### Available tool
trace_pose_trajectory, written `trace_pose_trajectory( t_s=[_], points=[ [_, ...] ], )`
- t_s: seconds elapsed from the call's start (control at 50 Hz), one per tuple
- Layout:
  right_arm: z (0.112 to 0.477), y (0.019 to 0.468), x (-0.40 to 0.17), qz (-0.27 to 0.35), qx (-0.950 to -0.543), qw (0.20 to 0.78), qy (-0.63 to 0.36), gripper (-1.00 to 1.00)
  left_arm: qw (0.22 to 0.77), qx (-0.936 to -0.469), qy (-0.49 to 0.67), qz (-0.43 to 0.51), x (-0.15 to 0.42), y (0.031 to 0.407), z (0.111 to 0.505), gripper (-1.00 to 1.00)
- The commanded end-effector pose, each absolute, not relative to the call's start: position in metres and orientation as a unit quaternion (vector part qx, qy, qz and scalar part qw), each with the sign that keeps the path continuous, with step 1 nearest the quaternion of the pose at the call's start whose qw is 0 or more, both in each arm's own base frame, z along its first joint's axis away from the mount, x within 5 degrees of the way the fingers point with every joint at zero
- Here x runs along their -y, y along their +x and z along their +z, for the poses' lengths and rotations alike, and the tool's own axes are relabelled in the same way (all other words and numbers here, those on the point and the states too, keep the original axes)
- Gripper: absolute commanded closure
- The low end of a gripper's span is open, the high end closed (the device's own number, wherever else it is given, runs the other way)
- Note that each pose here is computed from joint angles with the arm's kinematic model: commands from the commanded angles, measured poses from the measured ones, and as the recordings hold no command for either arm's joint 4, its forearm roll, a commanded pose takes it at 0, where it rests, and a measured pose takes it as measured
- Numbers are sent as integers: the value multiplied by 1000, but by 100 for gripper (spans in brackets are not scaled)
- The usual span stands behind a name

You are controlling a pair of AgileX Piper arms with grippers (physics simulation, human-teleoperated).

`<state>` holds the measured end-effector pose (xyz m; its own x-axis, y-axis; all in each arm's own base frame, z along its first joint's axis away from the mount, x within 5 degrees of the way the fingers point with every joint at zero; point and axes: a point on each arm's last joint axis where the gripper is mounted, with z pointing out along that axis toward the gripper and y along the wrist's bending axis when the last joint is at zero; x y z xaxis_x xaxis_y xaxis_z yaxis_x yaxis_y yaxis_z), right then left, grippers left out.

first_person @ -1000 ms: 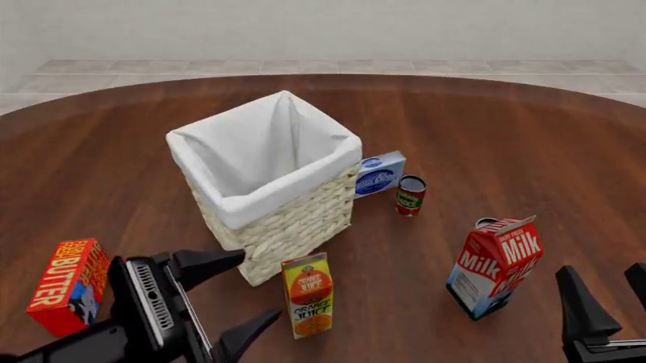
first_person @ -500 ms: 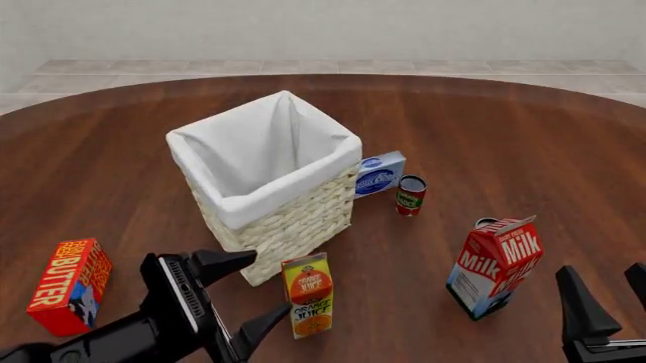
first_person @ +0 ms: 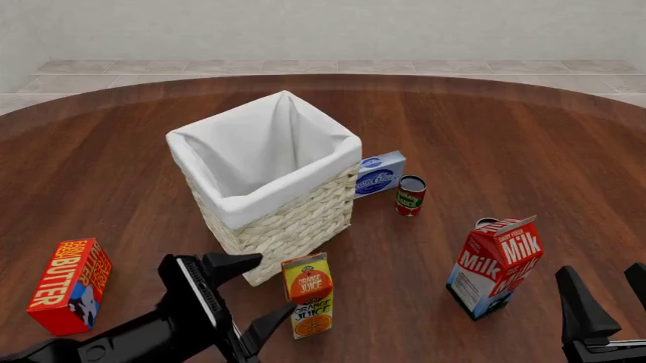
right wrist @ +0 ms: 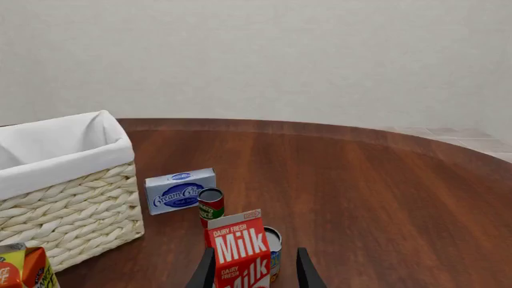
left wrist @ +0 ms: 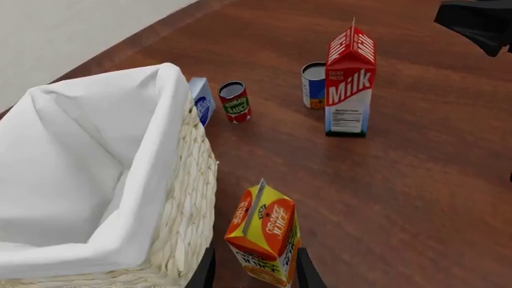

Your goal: Pick up the orange juice, and put it in the basket.

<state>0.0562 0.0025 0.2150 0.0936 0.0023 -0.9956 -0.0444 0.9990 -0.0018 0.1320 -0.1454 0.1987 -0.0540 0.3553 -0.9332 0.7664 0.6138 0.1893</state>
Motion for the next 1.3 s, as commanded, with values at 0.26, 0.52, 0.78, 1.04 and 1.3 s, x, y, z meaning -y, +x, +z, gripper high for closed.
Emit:
trace_pose_trajectory(
  t_s=[0.26, 0.52, 0.78, 1.04, 1.3],
  points=[
    [215, 56, -2, 16, -673, 739, -15, -100, 551, -716, 390, -179, 151, 142, 183, -100],
    [215, 56, -2, 16, -673, 739, -14, -100, 546, -720, 389, -178, 154, 146, 176, -100],
    [215, 56, -2, 17, -673, 739, -13, -100, 542, -723, 388, -182, 159, 149, 171, -100],
    [215, 56, -2, 17, -673, 739, -12, -100, 539, -727, 386, -182, 162, 153, 166, -100],
    [215, 56, -2, 17, -673, 740, -13, -100, 536, -730, 383, -181, 164, 156, 161, -100]
  ],
)
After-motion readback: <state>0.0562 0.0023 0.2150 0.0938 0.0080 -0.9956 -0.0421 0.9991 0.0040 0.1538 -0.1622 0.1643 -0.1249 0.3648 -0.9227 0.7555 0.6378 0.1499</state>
